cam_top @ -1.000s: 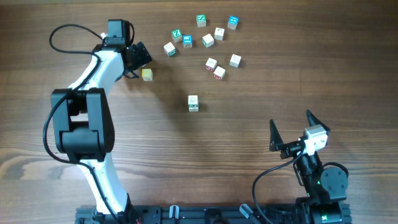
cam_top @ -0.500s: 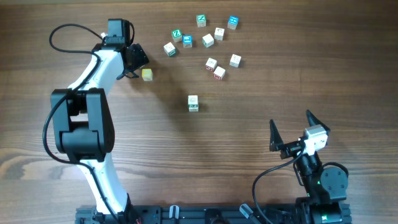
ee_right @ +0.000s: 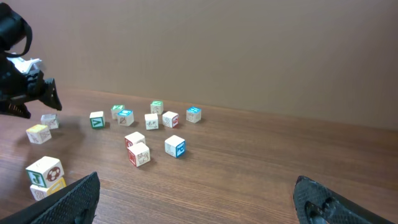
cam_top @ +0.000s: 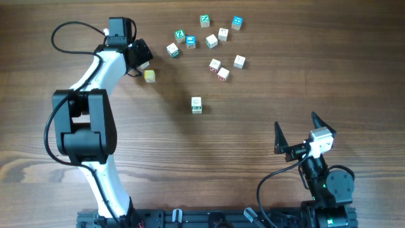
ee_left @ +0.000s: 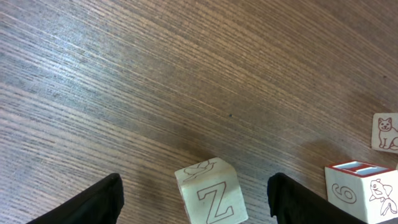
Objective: Form a tower
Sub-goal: 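Lower the left gripper over the yellow-faced S block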
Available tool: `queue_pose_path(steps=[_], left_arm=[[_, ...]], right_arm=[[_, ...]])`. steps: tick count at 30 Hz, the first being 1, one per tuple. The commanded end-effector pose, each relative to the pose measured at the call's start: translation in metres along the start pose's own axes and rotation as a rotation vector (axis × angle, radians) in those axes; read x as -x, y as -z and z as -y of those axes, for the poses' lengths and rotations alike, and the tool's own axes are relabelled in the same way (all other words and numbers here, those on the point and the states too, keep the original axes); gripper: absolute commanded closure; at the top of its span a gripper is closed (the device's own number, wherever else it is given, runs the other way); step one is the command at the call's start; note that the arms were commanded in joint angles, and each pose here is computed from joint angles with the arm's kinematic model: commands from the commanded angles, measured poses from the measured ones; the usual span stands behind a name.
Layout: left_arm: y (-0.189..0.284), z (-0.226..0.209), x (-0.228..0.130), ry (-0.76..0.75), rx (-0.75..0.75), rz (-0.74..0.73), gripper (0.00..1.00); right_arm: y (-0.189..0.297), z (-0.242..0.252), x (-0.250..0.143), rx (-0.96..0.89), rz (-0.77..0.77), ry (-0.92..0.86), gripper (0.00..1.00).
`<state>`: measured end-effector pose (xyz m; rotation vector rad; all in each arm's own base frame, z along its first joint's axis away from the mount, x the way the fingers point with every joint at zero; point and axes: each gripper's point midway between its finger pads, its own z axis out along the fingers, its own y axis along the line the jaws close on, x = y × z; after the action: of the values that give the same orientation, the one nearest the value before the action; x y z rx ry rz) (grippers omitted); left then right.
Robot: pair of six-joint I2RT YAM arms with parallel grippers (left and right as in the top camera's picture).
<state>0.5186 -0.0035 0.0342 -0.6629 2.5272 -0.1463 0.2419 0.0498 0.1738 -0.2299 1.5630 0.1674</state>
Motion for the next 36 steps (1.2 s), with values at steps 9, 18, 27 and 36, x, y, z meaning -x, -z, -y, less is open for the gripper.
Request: queue_pose_path(steps=[9, 18, 27, 36], left_arm=[[-0.026, 0.004, -0.019, -0.017, -0.008, -0.042, 0.51], [-0.006, 0.009, -0.008, -0.016, -0.02, -0.019, 0.53], [0.095, 0.028, 0.032, -0.014, -0.096, 0.11, 0.55], [0.137, -0.006, -0.028, -0.029, 0.033, -0.122, 0.59]], right_arm=[[0.0, 0.003, 0.001, -0.015, 0.007, 0.011, 0.0], [0.0, 0.003, 0.002, -0.015, 0.007, 0.011, 0.0], [0.0, 0.003, 0.002, -0.014, 0.007, 0.011, 0.01], [0.0, 0.003, 0.002, -0.015, 0.007, 0.011, 0.0]])
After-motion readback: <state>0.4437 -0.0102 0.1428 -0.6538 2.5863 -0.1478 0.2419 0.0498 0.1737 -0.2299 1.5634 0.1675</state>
